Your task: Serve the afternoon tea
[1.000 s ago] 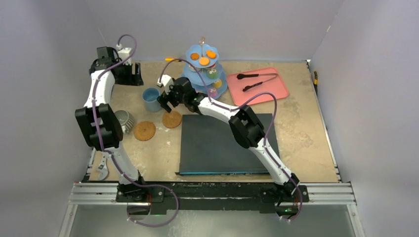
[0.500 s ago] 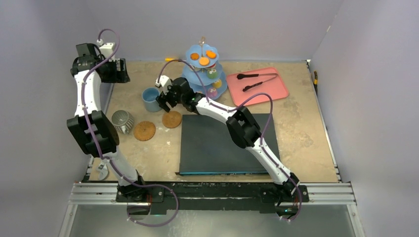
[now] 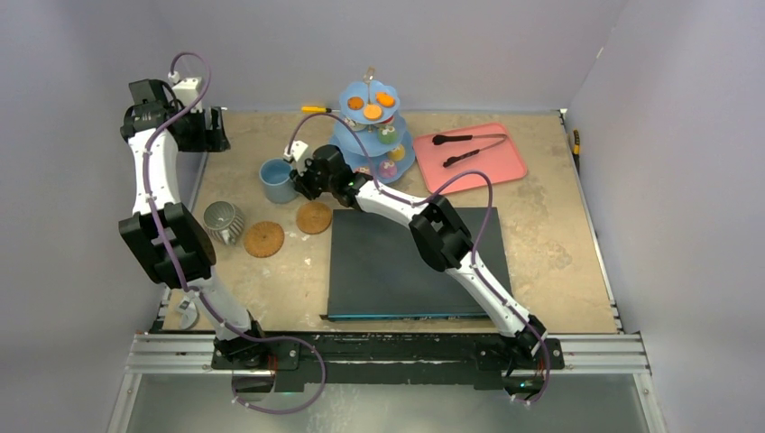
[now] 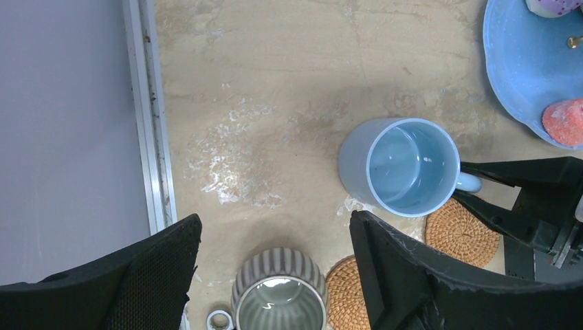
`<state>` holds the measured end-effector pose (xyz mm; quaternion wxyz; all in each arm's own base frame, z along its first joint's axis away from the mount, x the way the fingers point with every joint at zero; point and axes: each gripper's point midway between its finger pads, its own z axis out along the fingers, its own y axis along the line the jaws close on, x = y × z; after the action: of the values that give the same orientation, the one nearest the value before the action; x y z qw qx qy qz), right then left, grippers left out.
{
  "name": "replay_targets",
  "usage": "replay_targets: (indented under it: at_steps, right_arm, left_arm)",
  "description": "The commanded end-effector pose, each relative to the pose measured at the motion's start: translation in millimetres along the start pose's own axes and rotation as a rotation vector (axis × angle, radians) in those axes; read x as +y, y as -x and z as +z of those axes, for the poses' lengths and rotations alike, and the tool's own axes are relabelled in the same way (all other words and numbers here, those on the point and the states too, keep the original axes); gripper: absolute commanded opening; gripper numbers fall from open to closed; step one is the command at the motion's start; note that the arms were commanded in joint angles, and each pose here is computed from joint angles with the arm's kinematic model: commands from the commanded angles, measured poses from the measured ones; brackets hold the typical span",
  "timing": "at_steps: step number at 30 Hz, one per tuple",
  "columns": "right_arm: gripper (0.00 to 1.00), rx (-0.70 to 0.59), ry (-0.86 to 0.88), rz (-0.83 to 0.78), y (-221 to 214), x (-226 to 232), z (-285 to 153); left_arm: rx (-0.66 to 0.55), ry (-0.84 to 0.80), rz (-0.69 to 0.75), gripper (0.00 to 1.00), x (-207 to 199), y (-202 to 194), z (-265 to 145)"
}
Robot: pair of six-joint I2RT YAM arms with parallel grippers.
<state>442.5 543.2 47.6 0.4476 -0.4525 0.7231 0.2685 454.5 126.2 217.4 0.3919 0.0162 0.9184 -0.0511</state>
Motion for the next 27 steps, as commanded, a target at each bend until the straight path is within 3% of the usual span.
replay_targets:
  at_steps: [1, 5, 6, 27]
  right_arm:
    - [0.24, -0.137, -0.002, -0.007, 58, -1, -12]
    - [0.01, -0.172, 0.007, 0.008, 69, 3, -14]
    - [0.00, -0.182, 0.003, 0.008, 72, 2, -15]
    - [0.00, -0.403, -0.095, -0.020, 167, -9, -71]
  left_arm:
    - [0.004, 0.012, 0.006, 0.79, 8, -3, 1]
    - [0.008, 0.014, -0.005, 0.79, 9, -5, 2]
    - [0.007, 0.018, -0.005, 0.79, 10, -5, 0]
    - [-0.034, 0.053, -0.017, 0.80, 13, 7, -23]
